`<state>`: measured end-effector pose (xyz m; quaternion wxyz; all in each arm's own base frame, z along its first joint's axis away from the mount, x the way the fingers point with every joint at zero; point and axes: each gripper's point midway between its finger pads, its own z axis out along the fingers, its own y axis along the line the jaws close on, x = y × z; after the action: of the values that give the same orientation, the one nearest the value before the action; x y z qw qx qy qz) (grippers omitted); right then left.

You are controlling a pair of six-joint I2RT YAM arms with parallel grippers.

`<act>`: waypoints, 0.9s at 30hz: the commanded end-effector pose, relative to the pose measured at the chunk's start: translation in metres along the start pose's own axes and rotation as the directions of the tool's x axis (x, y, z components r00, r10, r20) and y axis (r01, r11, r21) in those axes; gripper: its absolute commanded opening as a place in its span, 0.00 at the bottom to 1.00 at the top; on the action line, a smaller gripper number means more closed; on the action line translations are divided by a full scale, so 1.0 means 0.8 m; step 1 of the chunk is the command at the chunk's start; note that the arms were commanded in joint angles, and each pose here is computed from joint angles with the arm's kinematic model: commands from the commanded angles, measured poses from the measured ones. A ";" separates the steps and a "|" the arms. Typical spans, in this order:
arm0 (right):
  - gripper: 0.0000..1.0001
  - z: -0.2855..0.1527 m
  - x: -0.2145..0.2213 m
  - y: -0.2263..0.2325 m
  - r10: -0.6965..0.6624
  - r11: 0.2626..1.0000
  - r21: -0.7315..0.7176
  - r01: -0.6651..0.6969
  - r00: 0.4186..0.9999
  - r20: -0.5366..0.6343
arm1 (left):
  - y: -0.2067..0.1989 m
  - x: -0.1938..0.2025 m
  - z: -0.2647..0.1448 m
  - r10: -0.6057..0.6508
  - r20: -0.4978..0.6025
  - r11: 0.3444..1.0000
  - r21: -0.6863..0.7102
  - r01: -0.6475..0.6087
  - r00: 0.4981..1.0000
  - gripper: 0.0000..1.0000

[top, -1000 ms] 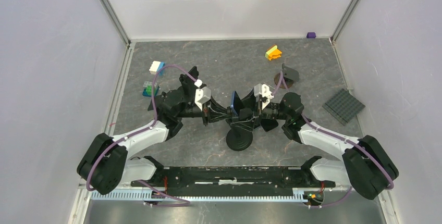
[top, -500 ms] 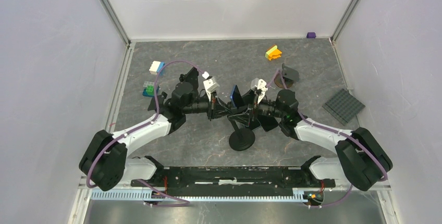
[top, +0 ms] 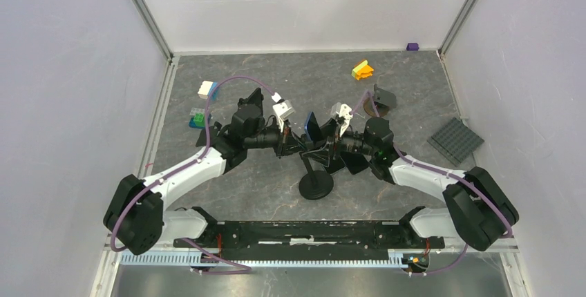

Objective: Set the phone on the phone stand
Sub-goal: Install the phone on the phone stand.

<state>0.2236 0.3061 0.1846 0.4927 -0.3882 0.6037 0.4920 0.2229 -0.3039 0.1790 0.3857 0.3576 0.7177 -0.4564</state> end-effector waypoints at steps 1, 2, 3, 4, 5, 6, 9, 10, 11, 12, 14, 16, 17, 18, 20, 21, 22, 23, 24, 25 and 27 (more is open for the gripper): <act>0.00 0.019 -0.057 0.121 -0.160 0.889 -0.412 0.200 0.979 0.129 | 0.047 -0.045 0.009 0.078 0.088 0.976 -0.209 -0.058 0.993 0.02; 0.00 0.020 -0.056 0.124 -0.159 0.885 -0.422 0.198 0.979 0.127 | 0.048 -0.042 0.011 0.072 0.079 0.976 -0.212 -0.054 0.994 0.02; 0.00 0.021 -0.055 0.126 -0.157 0.881 -0.430 0.197 0.980 0.126 | 0.049 -0.041 0.013 0.061 0.073 0.976 -0.215 -0.044 0.995 0.02; 0.00 0.022 -0.054 0.129 -0.156 0.877 -0.439 0.195 0.980 0.124 | 0.050 -0.040 0.014 0.054 0.070 0.975 -0.220 -0.038 0.996 0.02; 0.00 0.022 -0.055 0.132 -0.155 0.872 -0.449 0.195 0.980 0.124 | 0.053 -0.037 0.016 0.048 0.062 0.973 -0.227 -0.033 0.997 0.02; 0.00 0.023 -0.054 0.135 -0.155 0.868 -0.458 0.195 0.980 0.123 | 0.055 -0.035 0.017 0.040 0.055 0.971 -0.236 -0.026 0.998 0.02; 0.00 0.024 -0.052 0.145 -0.152 0.854 -0.483 0.191 0.981 0.120 | 0.064 -0.031 0.018 0.023 0.044 0.963 -0.268 -0.010 0.999 0.02; 0.00 0.024 -0.051 0.148 -0.151 0.850 -0.491 0.190 0.982 0.118 | 0.067 -0.031 0.019 0.020 0.042 0.961 -0.278 -0.007 0.999 0.02; 0.00 0.024 -0.051 0.151 -0.151 0.845 -0.501 0.189 0.982 0.117 | 0.069 -0.030 0.018 0.015 0.034 0.958 -0.288 -0.004 0.999 0.02; 0.00 0.025 -0.050 0.154 -0.149 0.840 -0.509 0.187 0.982 0.114 | 0.071 -0.030 0.019 0.012 0.033 0.955 -0.297 -0.002 0.999 0.02; 0.00 0.026 -0.048 0.160 -0.147 0.829 -0.528 0.183 0.983 0.109 | 0.076 -0.029 0.018 0.008 0.025 0.949 -0.314 0.000 1.000 0.02; 0.00 0.027 -0.044 0.168 -0.145 0.817 -0.549 0.176 0.984 0.100 | 0.081 -0.027 0.018 0.011 0.009 0.944 -0.330 -0.007 1.000 0.02; 0.00 0.027 -0.043 0.171 -0.145 0.812 -0.556 0.174 0.985 0.096 | 0.082 -0.026 0.018 0.013 0.000 0.941 -0.337 -0.012 1.000 0.02; 0.00 0.028 -0.042 0.174 -0.146 0.808 -0.564 0.173 0.985 0.093 | 0.083 -0.024 0.019 0.015 -0.010 0.940 -0.340 -0.018 1.000 0.02; 0.00 0.029 -0.039 0.176 -0.145 0.803 -0.572 0.168 0.986 0.085 | 0.081 -0.022 0.022 0.027 -0.021 0.941 -0.337 -0.032 0.999 0.02; 0.00 0.030 -0.037 0.177 -0.143 0.801 -0.576 0.163 0.986 0.079 | 0.078 -0.021 0.024 0.041 -0.031 0.941 -0.335 -0.049 0.999 0.02; 0.00 0.030 -0.036 0.180 -0.142 0.797 -0.582 0.159 0.987 0.076 | 0.076 -0.021 0.026 0.049 -0.036 0.942 -0.330 -0.058 0.998 0.02; 0.00 0.031 -0.034 0.181 -0.140 0.795 -0.586 0.155 0.988 0.071 | 0.073 -0.020 0.028 0.061 -0.041 0.943 -0.325 -0.071 0.997 0.02; 0.00 0.031 -0.034 0.182 -0.140 0.792 -0.591 0.154 0.988 0.069 | 0.071 -0.019 0.030 0.072 -0.050 0.943 -0.322 -0.084 0.996 0.02; 0.00 0.031 -0.033 0.183 -0.140 0.790 -0.593 0.152 0.988 0.066 | 0.069 -0.018 0.031 0.084 -0.058 0.942 -0.321 -0.098 0.995 0.02; 0.00 0.031 -0.032 0.186 -0.140 0.783 -0.604 0.149 0.988 0.062 | 0.067 -0.015 0.033 0.101 -0.074 0.939 -0.323 -0.120 0.992 0.02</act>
<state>0.2358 0.3196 0.1808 0.4930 -0.3770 0.6207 0.4791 0.2406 -0.2942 0.1672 0.3662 0.3244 0.7846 -0.3808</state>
